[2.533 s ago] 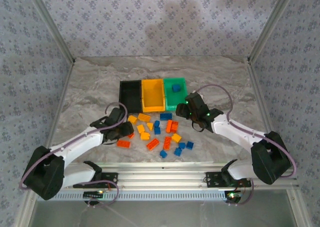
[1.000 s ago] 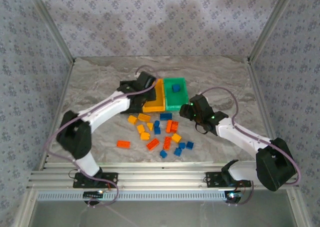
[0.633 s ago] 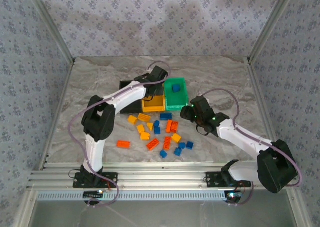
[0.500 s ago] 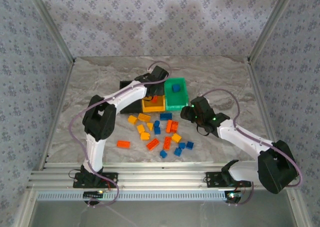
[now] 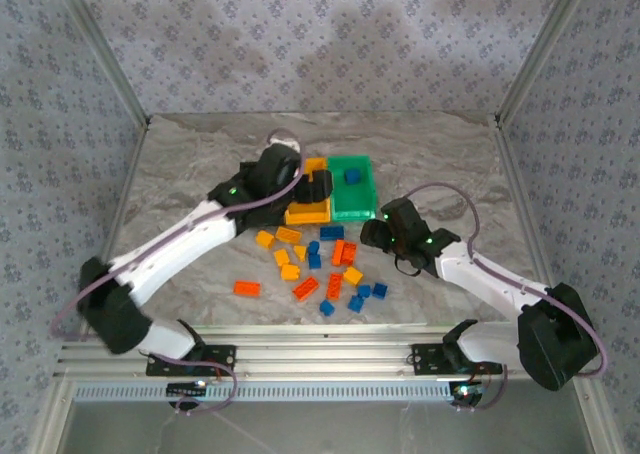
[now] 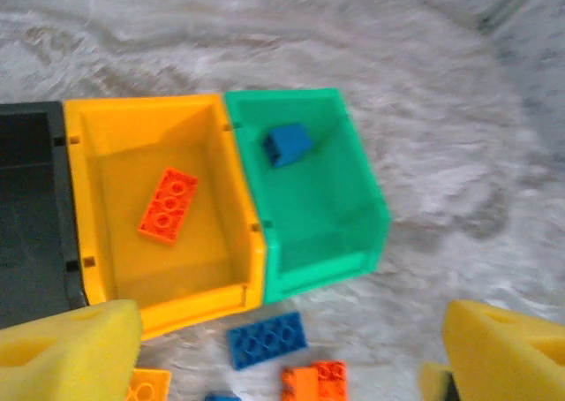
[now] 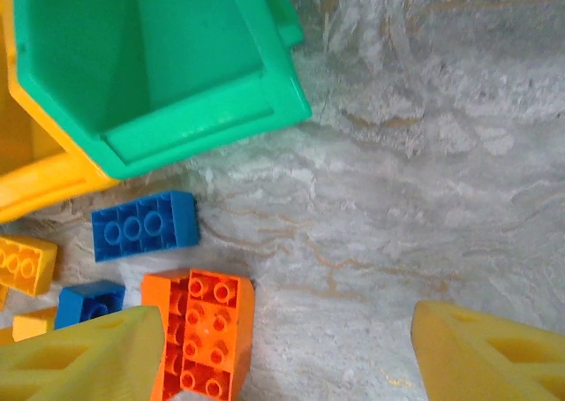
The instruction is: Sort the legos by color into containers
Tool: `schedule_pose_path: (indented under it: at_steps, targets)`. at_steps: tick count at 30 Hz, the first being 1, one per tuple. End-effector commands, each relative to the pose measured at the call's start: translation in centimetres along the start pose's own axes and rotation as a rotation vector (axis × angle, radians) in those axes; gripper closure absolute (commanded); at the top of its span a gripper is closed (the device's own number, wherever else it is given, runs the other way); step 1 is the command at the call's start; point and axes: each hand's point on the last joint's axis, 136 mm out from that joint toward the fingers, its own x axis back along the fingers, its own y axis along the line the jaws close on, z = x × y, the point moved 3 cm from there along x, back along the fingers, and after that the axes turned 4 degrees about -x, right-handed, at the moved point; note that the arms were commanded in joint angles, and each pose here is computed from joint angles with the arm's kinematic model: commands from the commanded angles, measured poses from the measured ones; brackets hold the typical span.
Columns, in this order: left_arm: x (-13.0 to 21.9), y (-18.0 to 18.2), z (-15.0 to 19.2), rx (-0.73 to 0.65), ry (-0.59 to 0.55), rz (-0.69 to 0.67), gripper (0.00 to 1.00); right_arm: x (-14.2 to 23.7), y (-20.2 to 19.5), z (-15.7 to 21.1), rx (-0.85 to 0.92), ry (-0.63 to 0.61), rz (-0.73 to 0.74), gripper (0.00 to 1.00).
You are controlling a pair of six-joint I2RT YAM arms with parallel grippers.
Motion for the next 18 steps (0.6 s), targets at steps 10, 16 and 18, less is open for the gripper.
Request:
schedule_pose_path:
  at_steps: [10,16,18]
  targets:
    - [4.5,5.7,11.7,0.114,0.054,0.041,0.01,-0.2,2.9,6.7,0.323,0.216,-0.050,0.25]
    - [5.5,7.9,13.0,0.127,0.038,-0.027,0.01,-1.2,2.3,8.5,0.522,0.259,0.111,0.25]
    - [5.5,8.1,13.0,0.123,0.034,-0.040,0.01,-1.3,2.1,8.6,0.545,0.261,0.146,0.25]
